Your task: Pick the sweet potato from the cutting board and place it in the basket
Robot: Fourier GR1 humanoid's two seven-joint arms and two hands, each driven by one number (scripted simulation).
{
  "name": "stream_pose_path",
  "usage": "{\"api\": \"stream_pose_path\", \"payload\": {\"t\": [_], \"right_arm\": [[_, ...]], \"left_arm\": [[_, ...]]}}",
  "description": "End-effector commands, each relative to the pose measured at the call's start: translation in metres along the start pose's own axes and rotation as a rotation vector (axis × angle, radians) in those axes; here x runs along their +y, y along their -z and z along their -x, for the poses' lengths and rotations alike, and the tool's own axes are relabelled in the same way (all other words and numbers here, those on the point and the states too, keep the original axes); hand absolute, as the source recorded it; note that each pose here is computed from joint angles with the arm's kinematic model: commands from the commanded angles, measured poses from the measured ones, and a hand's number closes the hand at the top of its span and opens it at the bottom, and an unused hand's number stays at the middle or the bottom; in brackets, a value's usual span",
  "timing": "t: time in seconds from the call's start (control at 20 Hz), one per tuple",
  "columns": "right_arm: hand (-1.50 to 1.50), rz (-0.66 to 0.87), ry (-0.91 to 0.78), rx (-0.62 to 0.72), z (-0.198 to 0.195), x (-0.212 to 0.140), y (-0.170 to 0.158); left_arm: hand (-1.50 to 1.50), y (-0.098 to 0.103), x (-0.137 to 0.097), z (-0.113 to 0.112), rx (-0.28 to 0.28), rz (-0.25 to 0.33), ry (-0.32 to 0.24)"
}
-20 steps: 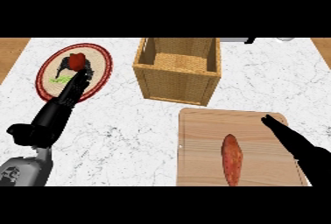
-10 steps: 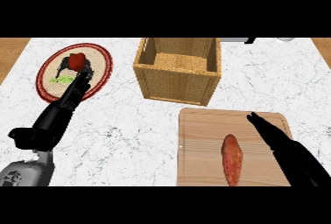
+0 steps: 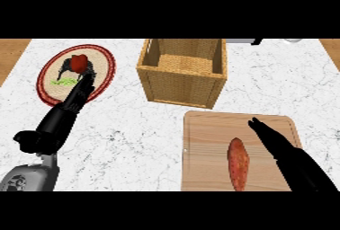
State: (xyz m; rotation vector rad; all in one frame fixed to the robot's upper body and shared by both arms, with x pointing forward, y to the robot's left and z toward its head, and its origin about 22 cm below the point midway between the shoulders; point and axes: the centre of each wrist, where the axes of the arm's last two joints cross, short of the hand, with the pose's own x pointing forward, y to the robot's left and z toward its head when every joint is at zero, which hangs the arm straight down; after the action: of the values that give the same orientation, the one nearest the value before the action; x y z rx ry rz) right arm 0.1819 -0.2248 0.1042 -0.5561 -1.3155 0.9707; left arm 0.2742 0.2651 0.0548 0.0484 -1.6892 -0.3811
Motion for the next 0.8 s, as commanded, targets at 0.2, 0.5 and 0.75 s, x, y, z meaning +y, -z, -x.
{"api": "stream_pose_path", "payload": {"t": [0.2, 0.5, 0.75], "right_arm": [[-1.50, -0.018, -0.060, 0.064, -0.021, 0.003, 0.007], [-1.50, -0.053, -0.088, 0.045, -0.001, 0.013, 0.028], [-1.50, -0.041, -0.090, 0.078, -0.002, 0.037, 0.025]], "left_arm": [[0.00, -0.013, 0.002, -0.001, -0.010, -0.005, -0.014], [0.00, 0.002, 0.016, 0.007, 0.013, 0.008, 0.004], [0.00, 0.000, 0.006, -0.008, 0.016, 0.007, -0.004]]}}
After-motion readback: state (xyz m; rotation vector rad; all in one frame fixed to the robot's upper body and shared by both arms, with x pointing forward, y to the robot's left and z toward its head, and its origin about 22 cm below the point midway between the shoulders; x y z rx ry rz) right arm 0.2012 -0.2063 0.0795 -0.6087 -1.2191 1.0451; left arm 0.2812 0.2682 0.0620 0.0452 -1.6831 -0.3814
